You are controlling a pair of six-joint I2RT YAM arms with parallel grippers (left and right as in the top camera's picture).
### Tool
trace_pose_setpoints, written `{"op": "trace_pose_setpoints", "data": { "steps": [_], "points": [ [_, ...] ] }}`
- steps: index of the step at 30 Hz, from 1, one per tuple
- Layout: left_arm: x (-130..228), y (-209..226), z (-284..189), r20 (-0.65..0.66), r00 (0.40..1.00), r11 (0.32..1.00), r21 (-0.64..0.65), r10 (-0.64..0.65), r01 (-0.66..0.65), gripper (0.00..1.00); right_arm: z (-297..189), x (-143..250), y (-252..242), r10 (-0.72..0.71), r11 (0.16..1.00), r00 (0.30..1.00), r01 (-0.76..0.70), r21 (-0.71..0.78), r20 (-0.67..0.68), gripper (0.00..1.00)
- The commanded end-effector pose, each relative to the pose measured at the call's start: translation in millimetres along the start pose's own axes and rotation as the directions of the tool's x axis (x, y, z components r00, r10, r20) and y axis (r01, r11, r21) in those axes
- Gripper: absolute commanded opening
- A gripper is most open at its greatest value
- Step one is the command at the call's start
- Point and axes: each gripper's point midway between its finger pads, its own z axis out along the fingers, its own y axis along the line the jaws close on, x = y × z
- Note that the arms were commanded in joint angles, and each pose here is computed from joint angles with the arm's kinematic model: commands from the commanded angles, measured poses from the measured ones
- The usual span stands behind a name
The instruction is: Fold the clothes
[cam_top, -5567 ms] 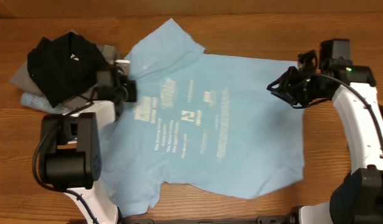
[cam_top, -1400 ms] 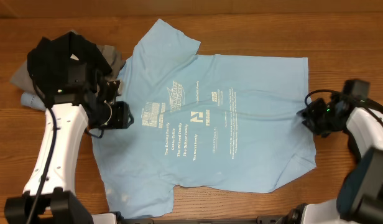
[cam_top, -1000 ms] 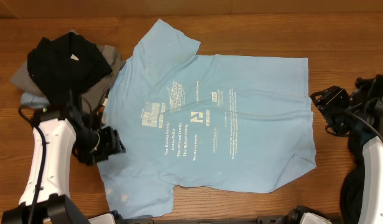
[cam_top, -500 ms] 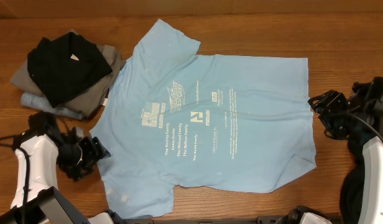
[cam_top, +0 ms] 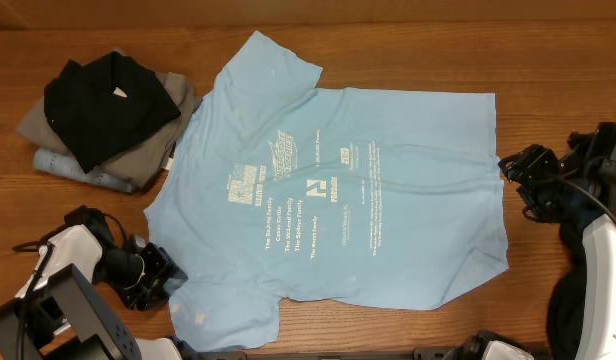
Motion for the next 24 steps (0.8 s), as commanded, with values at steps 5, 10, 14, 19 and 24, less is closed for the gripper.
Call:
{"op": "trace_pose_setpoints", "data": {
  "steps": [5,10,14,19,24],
  "points": [
    [1,-1,20,-0.051,0.999,1.0,0.023,-0.009,0.01,0.16,-3,-5,1,-0.01,1.0,1.0,0.01,0.005,0.021,0.64],
    [0,-10,11,-0.058,0.998,0.998,0.058,0.03,-0.026,0.04,-3,-6,-5,-0.008,0.999,1.0,0.007,0.037,0.03,0.67],
    [-6,-24,-10,-0.044,0.996,0.992,0.106,0.077,-0.072,0.04,1,-2,-26,0.067,0.987,0.998,-0.069,0.142,0.019,0.68],
    [-19,-37,-41,0.031,0.992,0.985,0.116,0.123,-0.126,0.04,20,19,-64,0.205,0.938,0.973,-0.164,0.306,-0.104,0.67],
    [-33,-51,-73,0.141,0.973,0.972,0.124,0.18,-0.198,0.04,41,51,-104,0.392,0.858,0.879,-0.242,0.454,-0.272,0.67]
  ]
}}
